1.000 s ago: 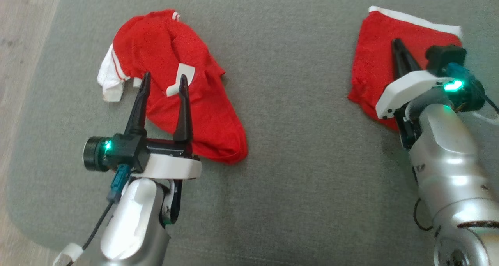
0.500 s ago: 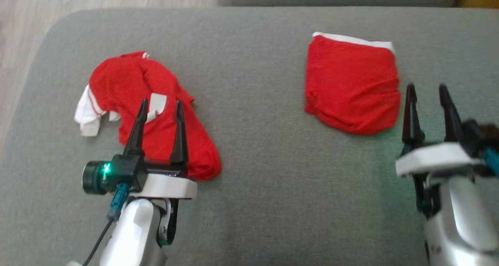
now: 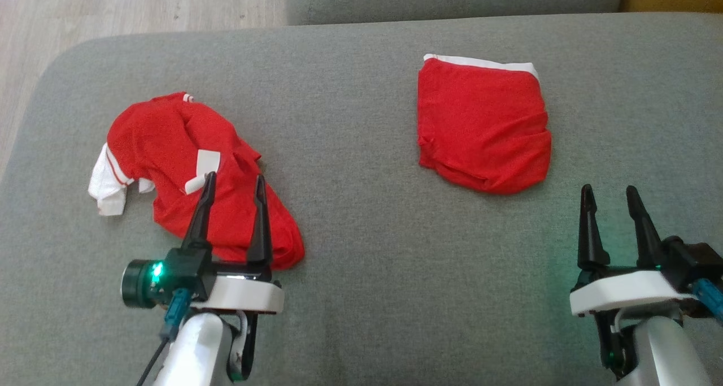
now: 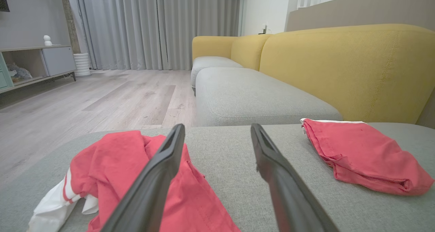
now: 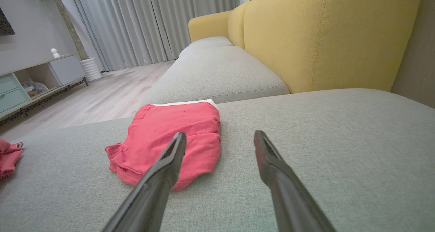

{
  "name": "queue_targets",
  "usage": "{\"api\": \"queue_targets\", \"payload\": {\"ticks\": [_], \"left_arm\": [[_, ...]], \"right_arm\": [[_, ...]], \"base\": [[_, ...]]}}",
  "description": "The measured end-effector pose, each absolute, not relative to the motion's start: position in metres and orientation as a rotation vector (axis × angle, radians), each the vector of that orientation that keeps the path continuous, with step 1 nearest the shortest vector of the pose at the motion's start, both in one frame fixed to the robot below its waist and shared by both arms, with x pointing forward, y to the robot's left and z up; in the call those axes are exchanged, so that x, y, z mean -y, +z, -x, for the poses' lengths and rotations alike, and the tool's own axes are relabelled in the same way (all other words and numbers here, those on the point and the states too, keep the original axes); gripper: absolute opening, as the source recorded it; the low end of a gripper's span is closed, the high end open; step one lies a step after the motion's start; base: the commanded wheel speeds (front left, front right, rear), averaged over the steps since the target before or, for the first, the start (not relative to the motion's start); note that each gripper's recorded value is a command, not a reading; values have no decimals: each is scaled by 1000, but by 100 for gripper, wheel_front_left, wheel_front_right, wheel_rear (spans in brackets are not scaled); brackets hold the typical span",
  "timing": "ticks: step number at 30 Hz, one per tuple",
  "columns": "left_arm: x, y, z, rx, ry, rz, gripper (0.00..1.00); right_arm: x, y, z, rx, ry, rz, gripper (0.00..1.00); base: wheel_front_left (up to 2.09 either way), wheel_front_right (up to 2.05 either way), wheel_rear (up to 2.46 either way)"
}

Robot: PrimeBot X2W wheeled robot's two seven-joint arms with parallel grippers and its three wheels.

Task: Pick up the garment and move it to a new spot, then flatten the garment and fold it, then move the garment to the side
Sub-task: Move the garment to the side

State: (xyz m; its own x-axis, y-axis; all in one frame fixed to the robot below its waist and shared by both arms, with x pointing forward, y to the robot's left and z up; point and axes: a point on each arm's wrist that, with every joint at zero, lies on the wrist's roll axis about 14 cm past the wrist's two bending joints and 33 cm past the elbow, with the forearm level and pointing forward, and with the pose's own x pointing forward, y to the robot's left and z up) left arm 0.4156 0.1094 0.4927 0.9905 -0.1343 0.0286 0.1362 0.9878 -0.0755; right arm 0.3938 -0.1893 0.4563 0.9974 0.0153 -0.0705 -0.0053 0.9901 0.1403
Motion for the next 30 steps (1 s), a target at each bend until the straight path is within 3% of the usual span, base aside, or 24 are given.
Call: {"api": "queue_targets", "payload": {"ticks": [6,13,21,30], "left_arm": [[-111,486,-415,5,-134,75,100],[-121,473,-423,-25,-106,70,100],[-132,460,-427,-61,-84,60,100],[-148,453,-428,-78,-41,53,100]], "right_arm": [[187,455,-404,-74,17,-139,100],[175,460,-457,-94,46,-131,100],[172,415,-503,-312,6,-211,100],[148,368,-517,-560,38,-208,100]], "base": [[0,0,0],[0,0,0],[0,0,0],[0,0,0]]}}
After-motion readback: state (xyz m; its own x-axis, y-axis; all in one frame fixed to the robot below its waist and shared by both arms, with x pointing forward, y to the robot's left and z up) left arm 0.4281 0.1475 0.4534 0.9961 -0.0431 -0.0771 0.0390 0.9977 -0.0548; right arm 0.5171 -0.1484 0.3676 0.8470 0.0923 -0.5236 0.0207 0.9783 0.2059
